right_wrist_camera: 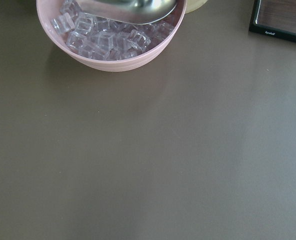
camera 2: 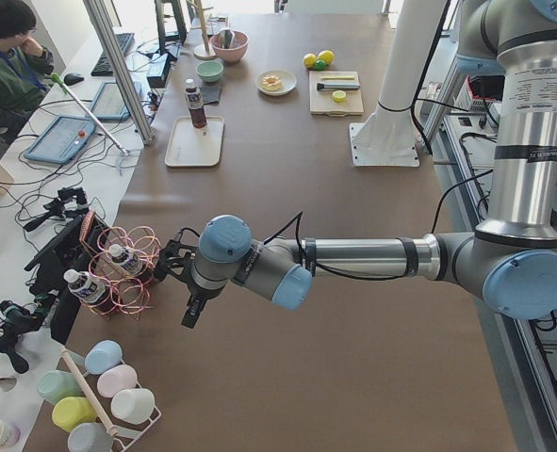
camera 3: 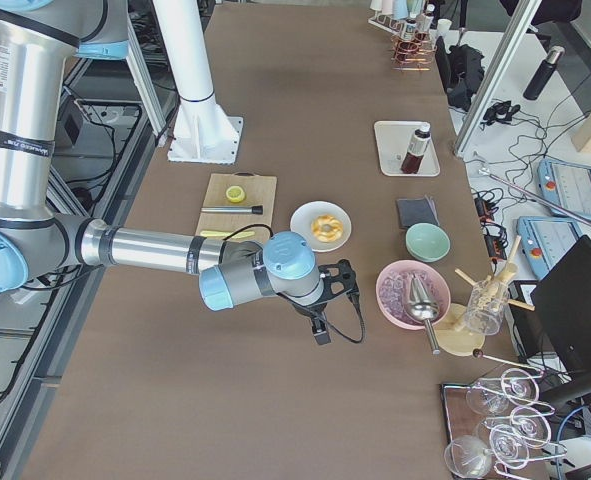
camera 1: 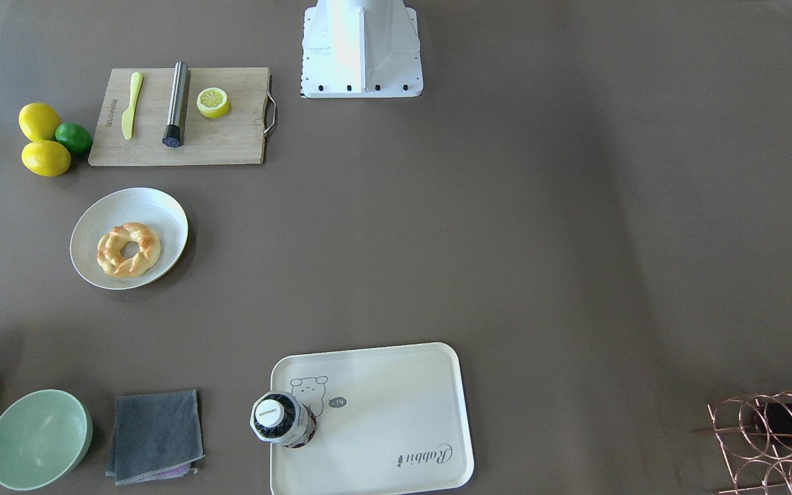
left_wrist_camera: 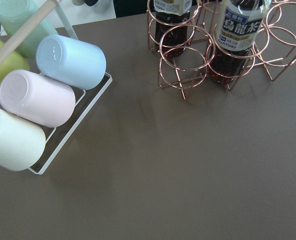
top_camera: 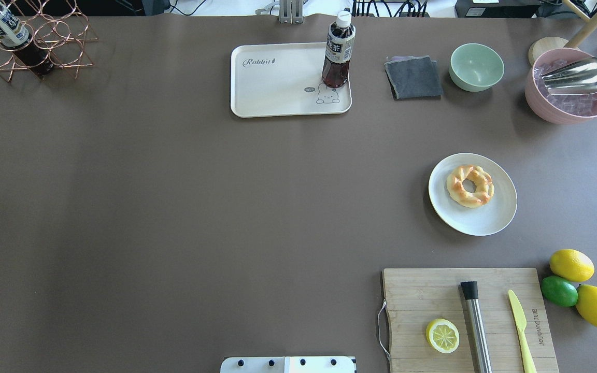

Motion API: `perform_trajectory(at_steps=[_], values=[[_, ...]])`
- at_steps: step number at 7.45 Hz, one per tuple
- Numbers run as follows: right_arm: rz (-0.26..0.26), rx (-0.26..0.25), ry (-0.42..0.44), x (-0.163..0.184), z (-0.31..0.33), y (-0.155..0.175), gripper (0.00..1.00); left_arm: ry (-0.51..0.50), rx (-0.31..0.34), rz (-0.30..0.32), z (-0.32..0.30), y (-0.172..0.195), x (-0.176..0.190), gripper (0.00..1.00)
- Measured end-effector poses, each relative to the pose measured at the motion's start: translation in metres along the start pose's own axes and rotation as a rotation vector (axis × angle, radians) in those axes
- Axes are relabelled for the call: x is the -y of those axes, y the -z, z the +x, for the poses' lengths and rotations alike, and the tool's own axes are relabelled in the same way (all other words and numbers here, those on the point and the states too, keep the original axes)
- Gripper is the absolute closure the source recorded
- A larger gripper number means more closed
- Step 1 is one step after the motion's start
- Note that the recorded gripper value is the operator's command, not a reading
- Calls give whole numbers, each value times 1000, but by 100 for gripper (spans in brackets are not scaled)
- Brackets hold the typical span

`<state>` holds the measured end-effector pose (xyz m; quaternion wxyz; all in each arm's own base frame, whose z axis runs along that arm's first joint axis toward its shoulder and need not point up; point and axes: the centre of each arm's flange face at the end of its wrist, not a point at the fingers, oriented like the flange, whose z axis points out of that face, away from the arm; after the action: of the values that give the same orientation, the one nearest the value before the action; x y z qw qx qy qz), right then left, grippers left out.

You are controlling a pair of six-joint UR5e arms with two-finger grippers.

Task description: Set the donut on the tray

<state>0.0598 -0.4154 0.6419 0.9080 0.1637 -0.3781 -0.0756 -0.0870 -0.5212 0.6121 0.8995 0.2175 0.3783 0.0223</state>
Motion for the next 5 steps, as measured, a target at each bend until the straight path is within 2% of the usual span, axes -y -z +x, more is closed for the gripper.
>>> perform_trajectory(at_steps=[1, 3, 5], values=[[1, 5, -4, 6, -4, 0, 0, -4, -13, 21, 7, 1, 6, 1], [-2, 40, -78, 33, -27, -8, 0, 72, -114, 31, 45, 2, 38, 1], [-25, 75, -159, 74, -73, -29, 0, 117, -191, -9, 116, -24, 83, 1]])
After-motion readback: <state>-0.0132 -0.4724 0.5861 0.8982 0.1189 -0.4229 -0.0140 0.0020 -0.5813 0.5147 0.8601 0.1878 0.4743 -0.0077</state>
